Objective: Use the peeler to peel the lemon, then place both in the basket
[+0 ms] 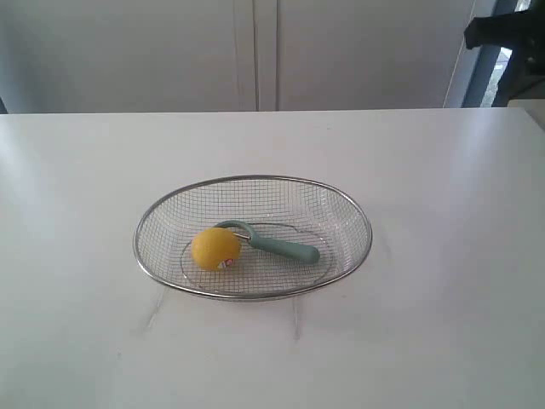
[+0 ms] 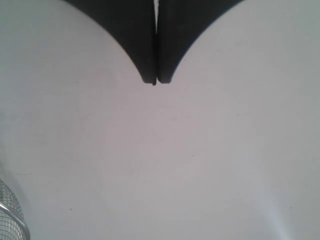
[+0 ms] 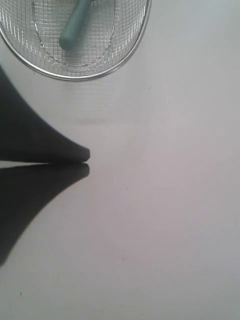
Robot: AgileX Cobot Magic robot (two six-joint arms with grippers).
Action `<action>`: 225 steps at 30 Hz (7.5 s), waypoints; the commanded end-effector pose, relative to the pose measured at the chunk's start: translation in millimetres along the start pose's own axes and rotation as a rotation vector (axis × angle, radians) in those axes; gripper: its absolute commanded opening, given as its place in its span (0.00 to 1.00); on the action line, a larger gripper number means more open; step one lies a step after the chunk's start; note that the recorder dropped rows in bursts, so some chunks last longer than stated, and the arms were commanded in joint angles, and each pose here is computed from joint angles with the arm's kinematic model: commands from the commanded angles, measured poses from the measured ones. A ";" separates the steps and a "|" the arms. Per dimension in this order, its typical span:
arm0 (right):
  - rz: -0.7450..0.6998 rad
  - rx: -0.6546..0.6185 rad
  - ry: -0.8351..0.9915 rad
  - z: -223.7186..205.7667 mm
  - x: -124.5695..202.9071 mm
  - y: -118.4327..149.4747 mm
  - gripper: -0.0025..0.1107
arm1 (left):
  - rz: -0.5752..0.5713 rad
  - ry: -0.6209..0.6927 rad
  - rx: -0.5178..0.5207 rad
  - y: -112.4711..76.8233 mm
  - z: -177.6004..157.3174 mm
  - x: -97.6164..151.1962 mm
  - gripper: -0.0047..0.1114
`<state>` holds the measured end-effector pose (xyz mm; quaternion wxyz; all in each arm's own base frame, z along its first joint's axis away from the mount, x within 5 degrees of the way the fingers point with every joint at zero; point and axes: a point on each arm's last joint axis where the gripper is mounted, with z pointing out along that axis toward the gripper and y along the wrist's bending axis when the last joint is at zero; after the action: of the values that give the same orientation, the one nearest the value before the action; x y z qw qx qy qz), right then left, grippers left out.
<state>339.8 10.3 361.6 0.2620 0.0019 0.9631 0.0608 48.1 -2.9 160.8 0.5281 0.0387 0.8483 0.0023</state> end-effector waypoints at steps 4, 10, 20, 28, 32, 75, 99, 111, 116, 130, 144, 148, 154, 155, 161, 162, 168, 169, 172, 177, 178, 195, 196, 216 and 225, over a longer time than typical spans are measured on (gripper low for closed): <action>0.002 0.006 -0.108 -42.5 21.8 0.7 0.02 | -0.006 0.008 0.005 -0.6 1.1 3.0 0.04; -0.005 0.004 -0.176 -75.6 46.4 4.1 0.02 | -0.006 0.008 0.005 -0.6 1.1 3.0 0.04; -0.021 -0.001 -0.311 -127.2 79.2 9.5 0.02 | -0.006 0.008 0.005 -0.6 1.1 3.0 0.04; -0.037 0.009 -0.367 -147.3 120.6 10.1 0.02 | -0.006 0.008 0.005 -0.6 1.1 3.0 0.04; -0.093 0.024 -0.444 -149.1 137.2 9.3 0.02 | -0.006 0.008 0.005 -0.6 1.1 3.0 0.04; -0.215 0.093 -0.886 -137.6 320.6 0.3 0.02 | -0.006 0.008 0.005 -0.6 1.1 3.0 0.04; -0.110 0.067 -0.899 -103.4 315.1 -5.7 0.02 | -0.006 0.008 0.005 -0.6 1.1 3.0 0.04; -0.094 0.075 -0.816 -39.0 323.0 -14.7 0.02 | -0.006 0.008 0.005 -0.6 1.1 3.0 0.04; -0.091 0.079 -0.857 -25.1 324.0 -17.1 0.02 | -0.006 0.008 0.005 -0.6 1.1 3.0 0.04; -0.088 0.081 -0.783 -5.8 332.5 -19.6 0.02 | -0.006 0.008 0.005 -0.6 1.1 3.0 0.04; -0.119 0.165 -0.775 -4.4 333.2 -24.3 0.02 | -0.006 0.008 0.005 -0.6 1.1 3.0 0.04; -0.100 0.188 -0.767 1.6 335.7 -26.7 0.02 | -0.006 0.008 0.005 -0.6 1.1 3.0 0.04; -0.099 0.190 -0.774 7.5 337.5 -27.6 0.02 | -0.006 0.008 0.005 -0.6 1.1 3.0 0.04; -0.099 0.190 -0.774 7.5 337.5 -27.6 0.02 | -0.006 0.008 0.005 -0.6 1.1 3.0 0.04; -0.099 0.190 -0.774 7.5 337.5 -27.6 0.02 | -0.006 0.008 0.005 -0.6 1.1 3.0 0.04; -0.099 0.190 -0.774 7.5 337.5 -27.6 0.02 | -0.006 0.008 0.005 -0.6 1.1 3.0 0.04; -0.099 0.190 -0.774 7.5 337.5 -27.6 0.02 | -0.006 0.008 0.005 -0.6 1.1 3.0 0.04; -0.099 0.190 -0.774 7.5 337.5 -27.6 0.02 | -0.006 0.008 0.005 -0.6 1.1 3.0 0.04; -0.099 0.190 -0.774 7.5 337.5 -27.6 0.02 | -0.006 0.008 0.005 -0.6 1.1 3.0 0.04; -0.099 0.190 -0.774 7.5 337.5 -27.6 0.02 | -0.006 0.008 0.005 -0.6 1.1 3.0 0.04; -0.099 0.190 -0.774 7.5 337.5 -27.6 0.02 | -0.006 0.008 0.005 -0.6 1.1 3.0 0.04; -0.099 0.190 -0.774 7.5 337.5 -27.6 0.02 | -0.006 0.008 0.005 -0.6 1.1 3.0 0.04; -0.099 0.190 -0.774 7.5 337.5 -27.6 0.02 | -0.006 0.008 0.005 -0.6 1.1 3.0 0.04; -0.099 0.190 -0.774 7.5 337.5 -27.6 0.02 | -0.006 0.008 0.005 -0.6 1.1 3.0 0.04; -0.099 0.190 -0.774 7.5 337.5 -27.6 0.02 | -0.006 0.008 0.005 -0.6 1.1 3.0 0.04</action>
<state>53.0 -4.0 181.8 0.6012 0.0013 0.7979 -0.0445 48.1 -3.0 160.8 0.5281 0.0390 0.8483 0.0021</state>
